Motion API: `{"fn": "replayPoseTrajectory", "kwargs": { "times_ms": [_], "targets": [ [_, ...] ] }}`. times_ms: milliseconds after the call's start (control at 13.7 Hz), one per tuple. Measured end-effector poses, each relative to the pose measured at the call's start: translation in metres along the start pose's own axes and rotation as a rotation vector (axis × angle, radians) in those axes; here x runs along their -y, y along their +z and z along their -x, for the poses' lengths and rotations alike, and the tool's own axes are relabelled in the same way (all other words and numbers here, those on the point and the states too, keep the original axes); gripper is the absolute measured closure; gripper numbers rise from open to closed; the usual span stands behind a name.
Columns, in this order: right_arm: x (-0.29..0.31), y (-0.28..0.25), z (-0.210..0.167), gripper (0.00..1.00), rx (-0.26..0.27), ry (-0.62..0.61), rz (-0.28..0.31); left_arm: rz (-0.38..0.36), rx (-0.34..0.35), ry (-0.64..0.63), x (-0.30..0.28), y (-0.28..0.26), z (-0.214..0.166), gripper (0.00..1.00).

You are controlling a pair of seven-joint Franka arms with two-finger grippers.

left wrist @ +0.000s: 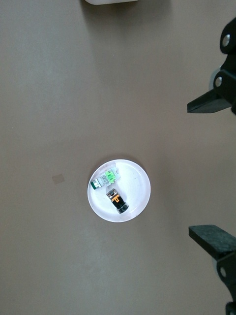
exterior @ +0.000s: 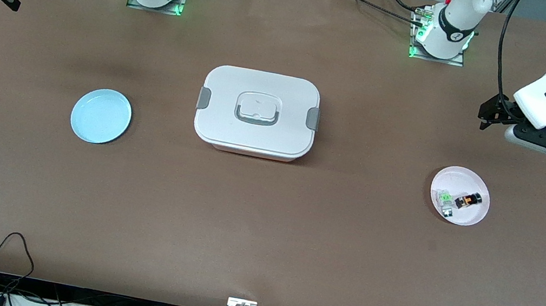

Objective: Transfer orange switch to right arm and place
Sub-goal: 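Move the left gripper down toward the pink dish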

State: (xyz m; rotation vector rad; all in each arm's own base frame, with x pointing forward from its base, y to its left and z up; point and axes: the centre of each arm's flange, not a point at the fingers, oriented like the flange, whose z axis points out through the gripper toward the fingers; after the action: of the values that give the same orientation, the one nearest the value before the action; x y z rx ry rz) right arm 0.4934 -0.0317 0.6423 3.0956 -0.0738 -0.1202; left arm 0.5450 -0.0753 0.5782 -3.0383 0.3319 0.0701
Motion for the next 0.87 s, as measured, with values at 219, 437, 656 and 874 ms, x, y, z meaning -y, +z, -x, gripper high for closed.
{"fn": "replayPoseTrajectory", "kwargs": {
  "times_ms": [219,437,656,874],
  "targets": [
    [0.000,0.000,0.000,0.00,0.001,0.000,0.000,0.000,0.000,0.000,0.000,0.000,0.000,0.00],
    [0.000,0.003,-0.002,0.00,0.007,0.000,0.000,0.000,0.000,-0.003,0.001,0.000,0.000,0.00],
    [0.000,0.012,-0.010,0.00,0.024,-0.001,-0.001,0.001,0.004,-0.010,0.005,0.001,0.001,0.00],
    [0.001,0.025,-0.021,0.00,0.051,-0.002,-0.001,0.006,0.076,-0.009,0.005,0.012,0.005,0.00]
  ]
}}
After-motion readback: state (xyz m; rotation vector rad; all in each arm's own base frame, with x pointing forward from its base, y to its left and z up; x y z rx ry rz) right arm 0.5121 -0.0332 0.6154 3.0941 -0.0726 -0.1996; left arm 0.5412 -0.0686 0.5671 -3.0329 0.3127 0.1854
